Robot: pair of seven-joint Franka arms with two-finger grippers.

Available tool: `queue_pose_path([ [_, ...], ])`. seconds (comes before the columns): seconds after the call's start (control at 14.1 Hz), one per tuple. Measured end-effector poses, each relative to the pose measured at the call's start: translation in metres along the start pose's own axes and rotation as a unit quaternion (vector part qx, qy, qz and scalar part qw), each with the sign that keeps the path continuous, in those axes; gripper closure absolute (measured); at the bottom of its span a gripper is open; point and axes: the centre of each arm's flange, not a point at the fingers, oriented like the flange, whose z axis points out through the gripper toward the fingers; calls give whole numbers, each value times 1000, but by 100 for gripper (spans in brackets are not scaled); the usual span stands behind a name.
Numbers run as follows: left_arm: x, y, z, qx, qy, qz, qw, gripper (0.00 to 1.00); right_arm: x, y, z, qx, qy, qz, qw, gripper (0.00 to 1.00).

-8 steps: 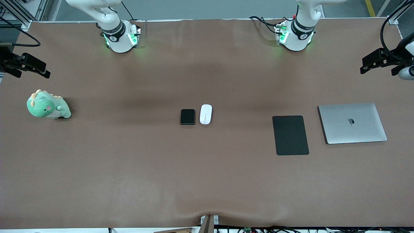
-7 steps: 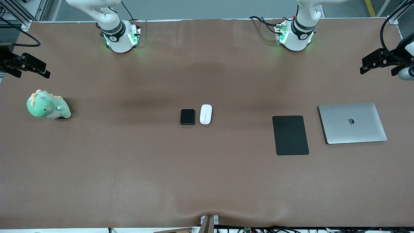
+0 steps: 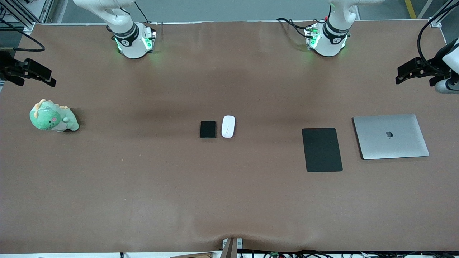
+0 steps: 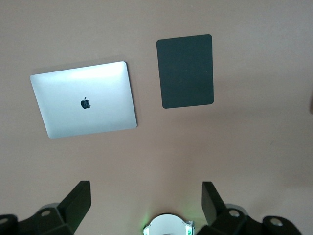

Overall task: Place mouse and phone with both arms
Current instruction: 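Move the left gripper toward the white mouse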

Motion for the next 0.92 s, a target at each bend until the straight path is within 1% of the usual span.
queue_pose_path([
  [0.28, 10, 18, 9, -2, -3, 13, 1000, 0, 0, 3, 0, 0, 1, 2, 1000, 0],
  [0.57, 33, 49, 26, -51, 6, -10, 999, 0, 0, 3, -2, 0, 4, 2, 1000, 0],
  [0.71, 48, 72, 40, -65, 8, -15, 998, 0, 0, 2, -2, 1, 4, 2, 1000, 0],
  [0.92, 67, 133, 66, -77, 6, -25, 997, 0, 0, 1, -2, 1, 4, 1, 1000, 0],
])
